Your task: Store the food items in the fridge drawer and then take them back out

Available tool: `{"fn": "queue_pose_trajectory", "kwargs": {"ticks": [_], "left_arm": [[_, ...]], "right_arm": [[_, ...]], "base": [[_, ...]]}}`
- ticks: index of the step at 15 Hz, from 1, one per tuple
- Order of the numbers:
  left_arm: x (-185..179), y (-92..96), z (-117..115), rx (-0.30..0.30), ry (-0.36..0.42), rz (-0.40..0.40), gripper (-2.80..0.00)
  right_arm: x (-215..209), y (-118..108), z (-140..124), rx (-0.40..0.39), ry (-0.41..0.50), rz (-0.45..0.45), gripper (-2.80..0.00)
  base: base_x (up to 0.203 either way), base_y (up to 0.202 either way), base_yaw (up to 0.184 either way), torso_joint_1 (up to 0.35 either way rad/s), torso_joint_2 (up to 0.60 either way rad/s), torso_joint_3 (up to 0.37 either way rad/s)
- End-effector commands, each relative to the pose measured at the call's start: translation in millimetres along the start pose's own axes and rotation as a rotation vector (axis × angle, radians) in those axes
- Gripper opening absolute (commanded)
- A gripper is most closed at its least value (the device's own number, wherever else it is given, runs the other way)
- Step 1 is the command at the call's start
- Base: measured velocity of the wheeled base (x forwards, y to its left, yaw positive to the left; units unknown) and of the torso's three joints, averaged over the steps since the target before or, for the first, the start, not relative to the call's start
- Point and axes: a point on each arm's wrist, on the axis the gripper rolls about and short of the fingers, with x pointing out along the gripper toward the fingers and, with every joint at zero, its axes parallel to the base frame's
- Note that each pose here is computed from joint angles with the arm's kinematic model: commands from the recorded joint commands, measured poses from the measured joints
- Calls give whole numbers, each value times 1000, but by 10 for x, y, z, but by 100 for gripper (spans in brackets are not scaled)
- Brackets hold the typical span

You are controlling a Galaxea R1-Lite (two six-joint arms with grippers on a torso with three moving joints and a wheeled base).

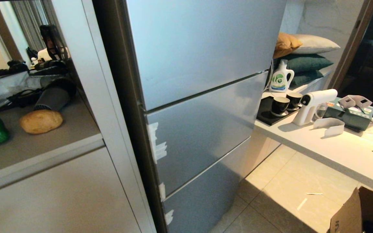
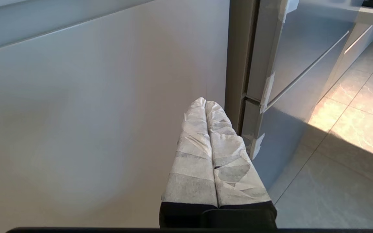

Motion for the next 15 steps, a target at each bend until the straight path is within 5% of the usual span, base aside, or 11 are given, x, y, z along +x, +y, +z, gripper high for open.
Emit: {"fn": "queue_pose_trajectory", "kwargs": {"ticks": [1,2,4,9,11,15], "left_arm": [[-21,5,88,-6,-42,-2,-280],[-63,12,267,-15,-92,-22,-280],[-5,14,519,-36,-54,-101,-280],[869,-24,778,-161,347,-348,-280],[1325,-59,755,-187,443,-397,-280],[1948,-495,741,-82,432,-464,-280]], "right_arm": [[0,0,0,0,0,0,-280],[0,0,0,-3,0,2,-280],[0,0,1,-7,-1,2,-280],[0,1,0,-8,0,3,-280],[0,1,0,-6,0,5,-280],[0,1,0,-3,0,3,-280]], "base": [[0,0,0,0,0,0],[0,0,0,0,0,0],[0,0,0,0,0,0],[0,0,0,0,0,0],[0,0,0,0,0,0],[0,0,0,0,0,0]]}}
